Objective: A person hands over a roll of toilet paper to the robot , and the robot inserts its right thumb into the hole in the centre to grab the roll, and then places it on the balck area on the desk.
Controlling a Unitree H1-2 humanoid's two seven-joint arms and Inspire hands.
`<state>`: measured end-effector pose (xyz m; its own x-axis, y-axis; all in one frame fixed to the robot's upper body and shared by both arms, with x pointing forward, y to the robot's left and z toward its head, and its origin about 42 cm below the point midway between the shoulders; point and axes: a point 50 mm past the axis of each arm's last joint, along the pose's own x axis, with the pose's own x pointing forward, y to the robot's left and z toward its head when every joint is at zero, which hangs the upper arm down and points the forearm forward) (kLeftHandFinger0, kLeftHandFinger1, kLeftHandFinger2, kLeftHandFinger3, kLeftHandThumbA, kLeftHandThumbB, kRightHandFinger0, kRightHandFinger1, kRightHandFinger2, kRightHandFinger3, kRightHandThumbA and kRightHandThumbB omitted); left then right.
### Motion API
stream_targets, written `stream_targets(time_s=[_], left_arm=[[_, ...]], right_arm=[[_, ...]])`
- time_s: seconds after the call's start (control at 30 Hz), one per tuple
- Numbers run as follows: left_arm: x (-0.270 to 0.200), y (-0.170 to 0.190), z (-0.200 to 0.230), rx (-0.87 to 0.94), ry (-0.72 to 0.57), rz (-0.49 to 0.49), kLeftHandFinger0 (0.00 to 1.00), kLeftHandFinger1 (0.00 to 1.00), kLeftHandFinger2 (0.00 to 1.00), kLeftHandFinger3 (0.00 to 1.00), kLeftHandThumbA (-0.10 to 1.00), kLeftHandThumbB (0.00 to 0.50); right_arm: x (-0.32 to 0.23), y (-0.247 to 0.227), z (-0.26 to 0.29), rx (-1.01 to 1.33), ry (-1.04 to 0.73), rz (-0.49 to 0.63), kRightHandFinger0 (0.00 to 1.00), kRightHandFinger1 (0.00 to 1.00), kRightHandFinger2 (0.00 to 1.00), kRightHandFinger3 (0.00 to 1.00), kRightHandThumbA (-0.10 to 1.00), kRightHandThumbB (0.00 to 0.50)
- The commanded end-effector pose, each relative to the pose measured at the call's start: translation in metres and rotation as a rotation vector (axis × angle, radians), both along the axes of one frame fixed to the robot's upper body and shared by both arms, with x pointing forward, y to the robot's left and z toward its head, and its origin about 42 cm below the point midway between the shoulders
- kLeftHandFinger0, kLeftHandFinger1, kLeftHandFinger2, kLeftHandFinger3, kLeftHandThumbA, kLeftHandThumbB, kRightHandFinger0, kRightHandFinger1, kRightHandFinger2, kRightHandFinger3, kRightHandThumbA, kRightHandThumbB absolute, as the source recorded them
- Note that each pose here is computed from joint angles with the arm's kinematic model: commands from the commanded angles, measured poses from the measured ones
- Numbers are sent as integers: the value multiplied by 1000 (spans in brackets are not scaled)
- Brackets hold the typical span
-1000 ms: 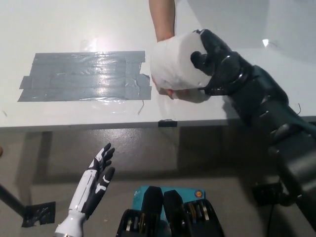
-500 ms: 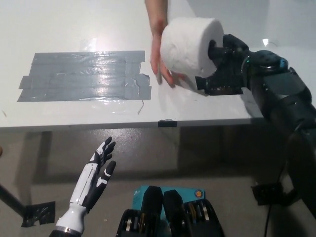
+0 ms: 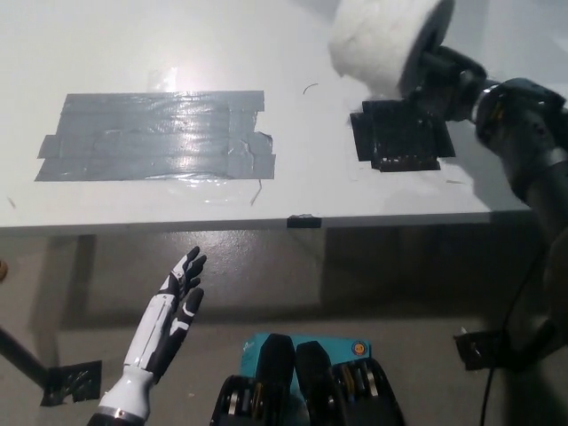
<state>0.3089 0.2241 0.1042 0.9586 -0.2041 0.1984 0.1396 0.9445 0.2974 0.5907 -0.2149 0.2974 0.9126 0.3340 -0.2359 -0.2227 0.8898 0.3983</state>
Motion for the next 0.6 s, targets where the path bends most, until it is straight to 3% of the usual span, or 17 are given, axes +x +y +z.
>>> stream_targets(time_s=[0.0, 0.03, 0.13, 0.17, 0.3, 0.4, 0.43, 0.47, 0.5, 0.57], left_arm=[[2, 7, 8, 15, -45, -3, 1000, 1000, 1000, 1000, 950, 164], [2, 7, 7, 12, -44, -4, 1000, 1000, 1000, 1000, 950, 165], [1, 7, 7, 16, -44, 0, 1000, 1000, 1000, 1000, 949, 163], [1, 8, 7, 19, -45, 3, 1000, 1000, 1000, 1000, 951, 164], [2, 8, 8, 19, -41, 6, 1000, 1000, 1000, 1000, 959, 170], [1, 8, 7, 23, -44, 7, 1000, 1000, 1000, 1000, 961, 159], [0, 8, 6, 17, -45, 6, 1000, 1000, 1000, 1000, 958, 159], [0, 7, 6, 15, -44, 6, 1000, 1000, 1000, 1000, 957, 160], [1, 7, 6, 13, -44, 5, 1000, 1000, 1000, 1000, 954, 160], [0, 7, 6, 10, -42, 7, 1000, 1000, 1000, 1000, 951, 165]], right_arm=[[9, -25, 76, 10, -157, 51, 0, 462, 962, 1000, -100, 96], [9, -32, 79, -47, -184, 45, 0, 478, 966, 1000, -100, 101], [7, -47, 85, -153, -227, 62, 0, 516, 1000, 1000, -100, 50], [6, -53, 85, -194, -235, 73, 0, 484, 1000, 1000, -100, 28], [5, -67, 86, -326, -241, 85, 27, 523, 956, 1000, -100, 79], [4, -74, 84, -401, -207, 97, 9, 546, 975, 1000, -100, 88], [3, -75, 83, -431, -189, 100, 25, 631, 1000, 1000, -100, 68], [3, -76, 82, -449, -183, 102, 28, 643, 1000, 1000, -100, 68], [3, -78, 83, -560, -206, 122, 93, 673, 1000, 1000, -100, 89], [3, -81, 82, -581, -201, 127, 122, 688, 1000, 1000, -100, 88]])
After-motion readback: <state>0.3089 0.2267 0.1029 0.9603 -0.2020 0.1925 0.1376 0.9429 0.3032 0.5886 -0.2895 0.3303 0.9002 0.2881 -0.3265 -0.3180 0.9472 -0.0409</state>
